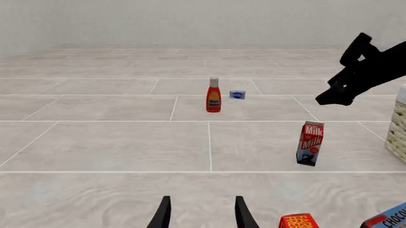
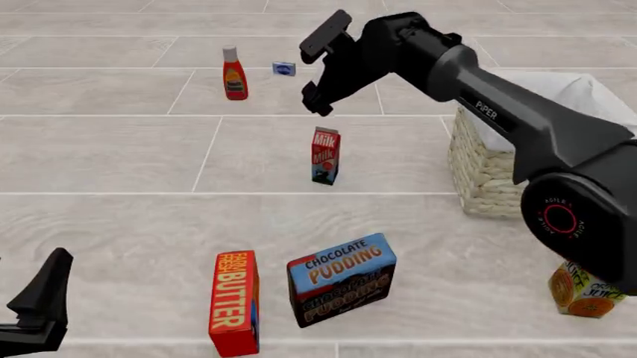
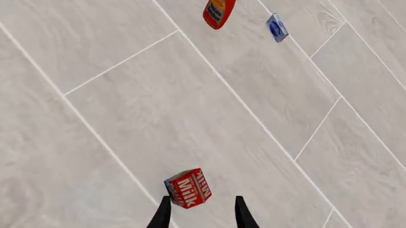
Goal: Pick the milk and place it in the basket.
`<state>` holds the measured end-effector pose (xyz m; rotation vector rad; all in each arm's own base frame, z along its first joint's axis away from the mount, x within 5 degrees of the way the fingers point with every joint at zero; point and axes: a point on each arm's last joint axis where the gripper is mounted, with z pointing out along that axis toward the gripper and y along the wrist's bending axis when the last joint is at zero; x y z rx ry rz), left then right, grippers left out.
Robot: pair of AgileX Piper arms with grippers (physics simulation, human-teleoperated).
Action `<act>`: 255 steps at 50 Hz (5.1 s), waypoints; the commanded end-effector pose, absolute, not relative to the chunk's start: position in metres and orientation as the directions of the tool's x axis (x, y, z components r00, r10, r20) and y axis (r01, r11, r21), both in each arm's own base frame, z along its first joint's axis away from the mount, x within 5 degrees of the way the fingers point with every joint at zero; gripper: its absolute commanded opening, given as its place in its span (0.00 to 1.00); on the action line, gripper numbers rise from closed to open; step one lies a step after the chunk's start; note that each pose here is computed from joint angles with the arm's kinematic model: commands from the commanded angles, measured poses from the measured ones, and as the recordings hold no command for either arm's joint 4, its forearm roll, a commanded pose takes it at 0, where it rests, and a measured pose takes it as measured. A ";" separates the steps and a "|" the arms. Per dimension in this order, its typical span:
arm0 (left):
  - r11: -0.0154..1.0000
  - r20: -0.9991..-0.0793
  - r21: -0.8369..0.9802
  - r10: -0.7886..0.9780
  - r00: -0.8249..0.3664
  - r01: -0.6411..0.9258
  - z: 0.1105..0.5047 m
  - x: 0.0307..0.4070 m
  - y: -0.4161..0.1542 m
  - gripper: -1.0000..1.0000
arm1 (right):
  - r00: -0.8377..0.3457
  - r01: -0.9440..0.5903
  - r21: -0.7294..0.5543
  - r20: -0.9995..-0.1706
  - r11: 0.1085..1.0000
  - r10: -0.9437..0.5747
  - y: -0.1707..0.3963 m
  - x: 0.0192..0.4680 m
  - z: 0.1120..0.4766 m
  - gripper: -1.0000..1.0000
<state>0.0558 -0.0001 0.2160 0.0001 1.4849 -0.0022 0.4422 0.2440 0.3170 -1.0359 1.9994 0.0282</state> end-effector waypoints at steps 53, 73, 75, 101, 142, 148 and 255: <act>1.000 -0.996 -0.001 -0.001 0.086 0.002 0.216 0.056 0.000 1.00 | -0.366 -0.677 -0.294 -0.661 0.674 -0.655 0.255 0.479 0.245 1.00; 1.000 -0.996 -0.001 -0.002 0.086 0.002 0.216 0.056 0.000 1.00 | -0.385 -0.678 -0.276 -0.656 0.681 -0.649 0.262 0.484 0.224 1.00; 1.000 -0.996 -0.001 -0.001 0.086 0.002 0.216 0.056 0.000 1.00 | -0.387 -0.678 -0.273 -0.656 0.682 -0.648 0.263 0.484 0.222 1.00; 1.000 -0.996 -0.001 -0.001 0.086 0.001 0.216 0.056 0.000 1.00 | -0.423 -0.675 -0.249 -0.640 0.695 -0.641 0.262 0.485 0.200 1.00; 1.000 -0.996 -0.001 -0.002 0.086 0.002 0.216 0.056 0.000 1.00 | -0.338 -0.669 -0.305 -0.687 0.678 -0.643 0.254 0.472 0.256 0.00; 1.000 -0.996 -0.001 -0.002 0.086 0.001 0.216 0.056 0.000 1.00 | -0.315 -0.666 -0.322 -0.696 0.673 -0.645 0.250 0.468 0.270 0.00; 1.000 -0.996 -0.001 -0.001 0.086 0.001 0.216 0.056 0.000 1.00 | -0.427 -0.263 -0.461 -0.732 0.847 -0.531 -0.002 0.423 0.422 0.00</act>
